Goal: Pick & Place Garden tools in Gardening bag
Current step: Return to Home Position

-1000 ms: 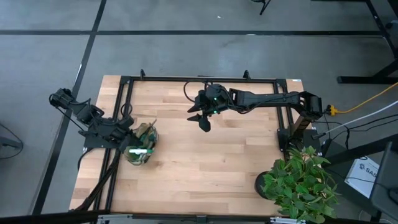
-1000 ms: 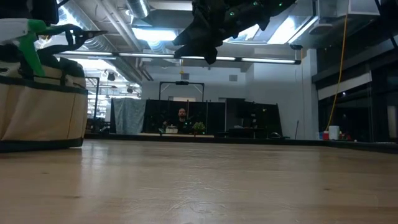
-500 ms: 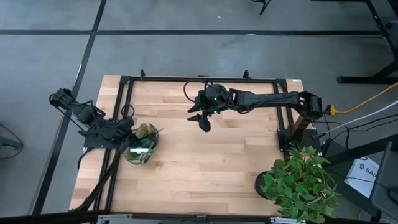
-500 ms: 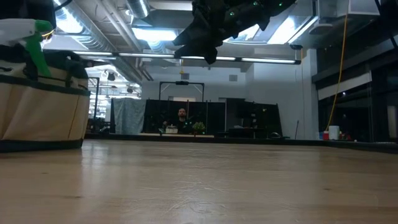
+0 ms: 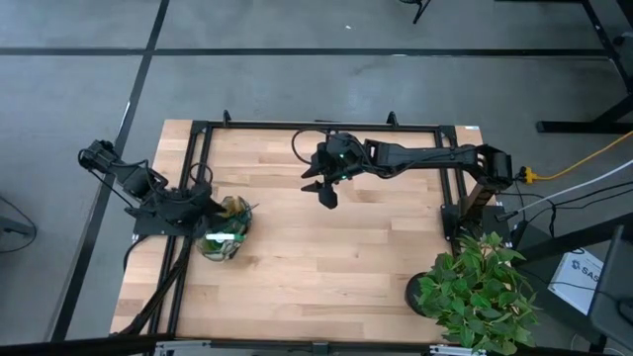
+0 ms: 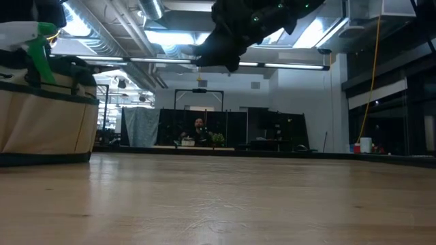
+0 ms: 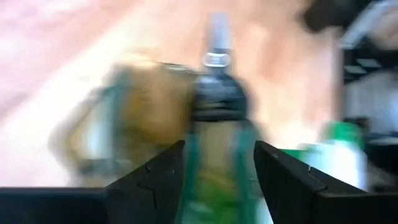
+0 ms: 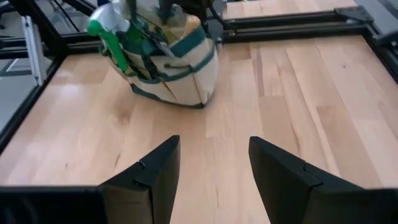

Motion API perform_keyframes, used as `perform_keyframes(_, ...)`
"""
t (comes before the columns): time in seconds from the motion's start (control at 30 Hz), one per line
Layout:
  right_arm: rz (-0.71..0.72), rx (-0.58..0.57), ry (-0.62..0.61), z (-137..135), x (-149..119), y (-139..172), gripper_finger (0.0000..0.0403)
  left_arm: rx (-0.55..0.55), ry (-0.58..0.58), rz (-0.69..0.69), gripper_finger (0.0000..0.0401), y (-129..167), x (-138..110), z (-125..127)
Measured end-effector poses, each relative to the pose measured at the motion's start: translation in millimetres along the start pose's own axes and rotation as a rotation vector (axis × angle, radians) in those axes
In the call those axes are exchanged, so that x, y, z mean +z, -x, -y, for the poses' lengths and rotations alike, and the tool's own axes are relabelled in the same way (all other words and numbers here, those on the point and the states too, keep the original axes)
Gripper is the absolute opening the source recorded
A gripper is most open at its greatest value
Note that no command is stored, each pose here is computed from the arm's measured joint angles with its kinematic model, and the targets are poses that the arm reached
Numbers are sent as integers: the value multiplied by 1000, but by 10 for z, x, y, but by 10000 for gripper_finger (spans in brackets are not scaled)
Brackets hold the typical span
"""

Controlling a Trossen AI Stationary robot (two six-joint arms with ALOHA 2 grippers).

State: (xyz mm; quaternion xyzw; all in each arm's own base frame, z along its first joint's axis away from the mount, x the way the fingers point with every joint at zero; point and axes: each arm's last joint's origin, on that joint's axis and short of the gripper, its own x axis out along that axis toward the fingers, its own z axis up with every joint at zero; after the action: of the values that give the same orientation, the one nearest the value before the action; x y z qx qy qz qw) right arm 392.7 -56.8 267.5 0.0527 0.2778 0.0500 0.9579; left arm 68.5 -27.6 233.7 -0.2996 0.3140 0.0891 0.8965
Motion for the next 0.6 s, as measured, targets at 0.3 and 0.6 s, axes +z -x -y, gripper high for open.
perform_keyframes(0.3,-63,-19,-46,88,-66,26,195,129,-46,-71,177,-31,-68,-85)
perform_keyframes(0.6,-66,-22,-28,105,-69,31,195,109,-26,-52,165,-31,-54,-67)
